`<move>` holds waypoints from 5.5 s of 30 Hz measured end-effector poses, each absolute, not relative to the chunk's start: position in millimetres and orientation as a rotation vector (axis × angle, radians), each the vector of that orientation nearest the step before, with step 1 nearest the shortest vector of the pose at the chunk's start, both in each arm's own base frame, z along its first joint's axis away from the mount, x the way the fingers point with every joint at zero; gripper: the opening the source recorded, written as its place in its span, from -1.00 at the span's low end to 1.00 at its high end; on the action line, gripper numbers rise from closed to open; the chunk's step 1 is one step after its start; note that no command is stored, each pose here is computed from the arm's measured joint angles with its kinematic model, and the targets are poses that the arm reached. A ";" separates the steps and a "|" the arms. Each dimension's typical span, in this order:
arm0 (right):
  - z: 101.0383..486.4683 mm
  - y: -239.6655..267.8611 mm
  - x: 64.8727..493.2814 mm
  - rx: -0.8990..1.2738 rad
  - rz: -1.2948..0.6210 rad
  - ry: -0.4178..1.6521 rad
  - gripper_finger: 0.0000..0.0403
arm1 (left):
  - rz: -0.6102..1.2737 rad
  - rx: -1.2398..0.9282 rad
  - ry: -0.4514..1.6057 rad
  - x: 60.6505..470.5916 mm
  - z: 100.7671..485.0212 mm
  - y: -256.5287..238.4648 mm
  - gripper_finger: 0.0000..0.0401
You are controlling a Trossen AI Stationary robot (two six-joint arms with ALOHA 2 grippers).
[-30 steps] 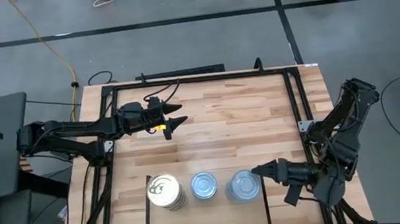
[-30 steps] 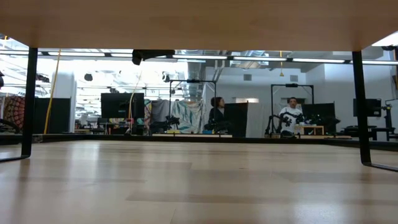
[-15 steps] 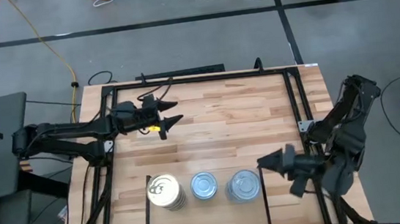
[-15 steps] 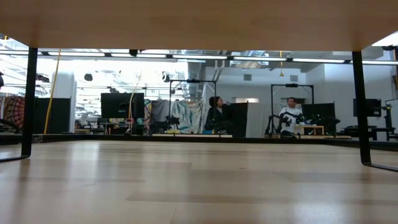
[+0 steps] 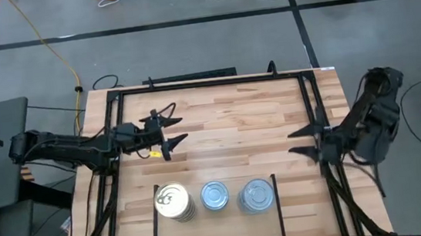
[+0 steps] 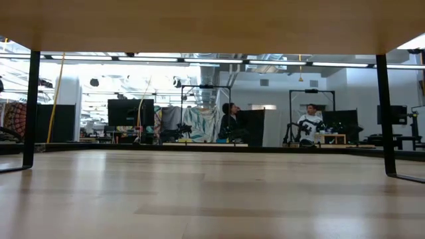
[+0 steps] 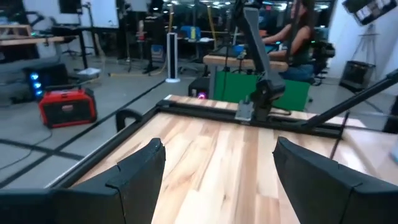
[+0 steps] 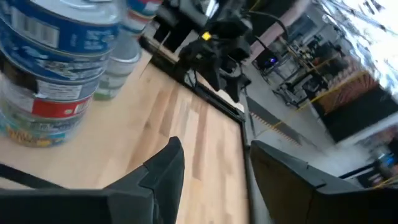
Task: Stack canned seafood by type on shelf
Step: Return to Home Position
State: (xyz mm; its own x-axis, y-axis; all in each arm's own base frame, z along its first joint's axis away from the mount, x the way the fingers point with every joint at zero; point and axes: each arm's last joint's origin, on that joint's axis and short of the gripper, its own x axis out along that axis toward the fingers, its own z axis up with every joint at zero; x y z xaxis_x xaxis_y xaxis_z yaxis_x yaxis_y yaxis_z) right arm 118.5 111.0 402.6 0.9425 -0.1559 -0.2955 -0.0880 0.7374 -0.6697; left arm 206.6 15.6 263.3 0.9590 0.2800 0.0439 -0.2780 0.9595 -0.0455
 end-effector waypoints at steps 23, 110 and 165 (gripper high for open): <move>261.1 27.4 72.1 -0.214 -0.322 -0.070 0.09 | 0.211 -0.130 0.028 176.7 256.3 1.5 0.44; 175.3 -1.9 94.8 0.172 -0.317 -0.115 0.10 | 0.294 -0.201 0.042 128.0 192.6 -3.2 0.44; 174.9 -2.2 94.8 -0.009 -0.336 -0.083 0.10 | 0.209 0.005 0.007 107.3 167.3 -2.9 0.44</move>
State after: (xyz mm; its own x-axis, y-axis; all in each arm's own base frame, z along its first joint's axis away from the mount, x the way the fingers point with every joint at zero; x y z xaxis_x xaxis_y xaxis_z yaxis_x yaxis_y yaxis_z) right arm 94.8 -2.2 174.9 0.9406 -0.3292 0.0828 0.3299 0.9440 0.0053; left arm 107.3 -2.9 167.3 0.9783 0.2072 -0.0067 -0.2071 0.9783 0.0055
